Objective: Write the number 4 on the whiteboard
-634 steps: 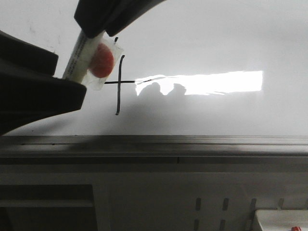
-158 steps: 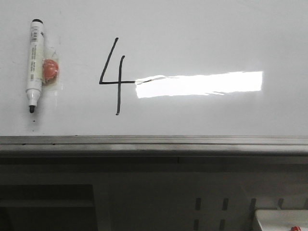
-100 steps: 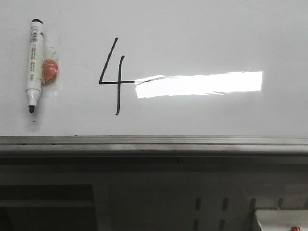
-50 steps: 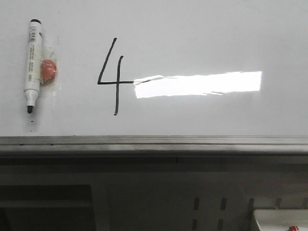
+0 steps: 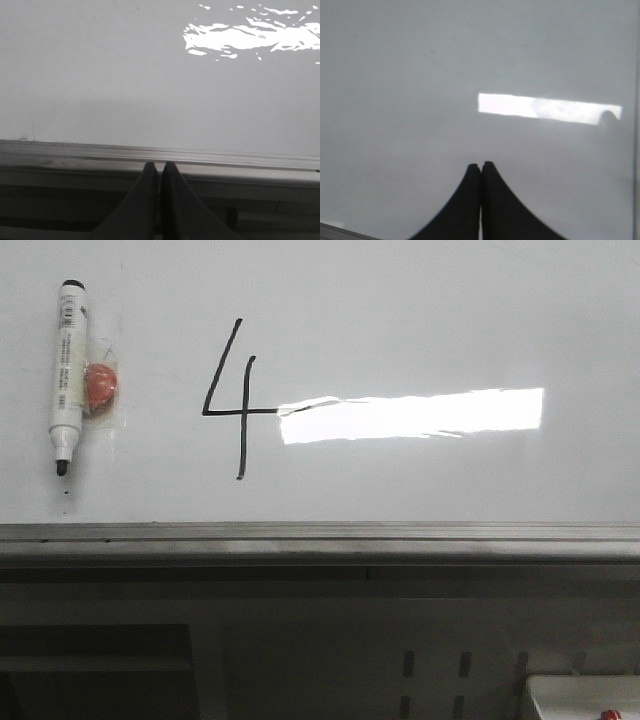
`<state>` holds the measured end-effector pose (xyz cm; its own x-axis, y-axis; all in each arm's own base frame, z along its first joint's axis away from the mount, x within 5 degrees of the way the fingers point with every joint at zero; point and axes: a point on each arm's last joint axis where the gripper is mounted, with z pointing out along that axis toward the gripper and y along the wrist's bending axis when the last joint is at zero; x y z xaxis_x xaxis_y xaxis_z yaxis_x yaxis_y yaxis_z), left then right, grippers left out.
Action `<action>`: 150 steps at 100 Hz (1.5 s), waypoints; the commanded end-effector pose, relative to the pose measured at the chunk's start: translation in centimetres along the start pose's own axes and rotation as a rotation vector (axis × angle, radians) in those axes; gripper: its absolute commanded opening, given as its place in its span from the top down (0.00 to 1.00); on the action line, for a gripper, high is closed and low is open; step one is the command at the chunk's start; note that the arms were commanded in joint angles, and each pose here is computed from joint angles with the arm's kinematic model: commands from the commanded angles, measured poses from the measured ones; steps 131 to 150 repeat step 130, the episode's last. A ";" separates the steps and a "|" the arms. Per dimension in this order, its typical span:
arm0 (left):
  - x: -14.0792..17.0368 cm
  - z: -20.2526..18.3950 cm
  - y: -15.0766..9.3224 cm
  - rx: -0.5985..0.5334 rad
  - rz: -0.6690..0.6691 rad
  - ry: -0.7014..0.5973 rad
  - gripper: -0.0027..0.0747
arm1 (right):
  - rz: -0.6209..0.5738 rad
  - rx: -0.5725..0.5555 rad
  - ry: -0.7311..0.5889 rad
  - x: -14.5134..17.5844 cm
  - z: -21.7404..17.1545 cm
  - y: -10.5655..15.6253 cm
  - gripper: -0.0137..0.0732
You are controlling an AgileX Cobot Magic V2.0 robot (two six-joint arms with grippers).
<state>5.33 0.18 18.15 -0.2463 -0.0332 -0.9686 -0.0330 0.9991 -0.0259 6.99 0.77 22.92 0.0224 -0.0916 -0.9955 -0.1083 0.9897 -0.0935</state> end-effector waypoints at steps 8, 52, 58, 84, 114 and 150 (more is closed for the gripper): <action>0.6 0.2 0.0 0.005 -0.009 -0.038 0.99 | 0.033 0.109 -0.066 1.1 -0.7 -0.6 0.92; 0.6 0.2 0.0 0.005 -0.009 -0.038 0.99 | 0.088 0.148 0.250 5.5 -1.8 -0.4 0.92; 0.6 0.2 0.0 0.005 -0.009 -0.038 0.99 | 0.089 0.148 0.260 5.5 -1.8 -0.4 0.92; 0.6 0.2 0.0 0.005 -0.009 -0.038 0.99 | 0.089 0.148 0.260 5.5 -1.8 -0.4 0.92; 0.6 0.2 0.0 0.005 -0.009 -0.038 0.99 | 0.089 0.148 0.260 5.5 -1.8 -0.4 0.92; 0.6 0.2 0.0 0.005 -0.009 -0.038 0.99 | 0.089 0.148 0.260 5.5 -1.8 -0.4 0.92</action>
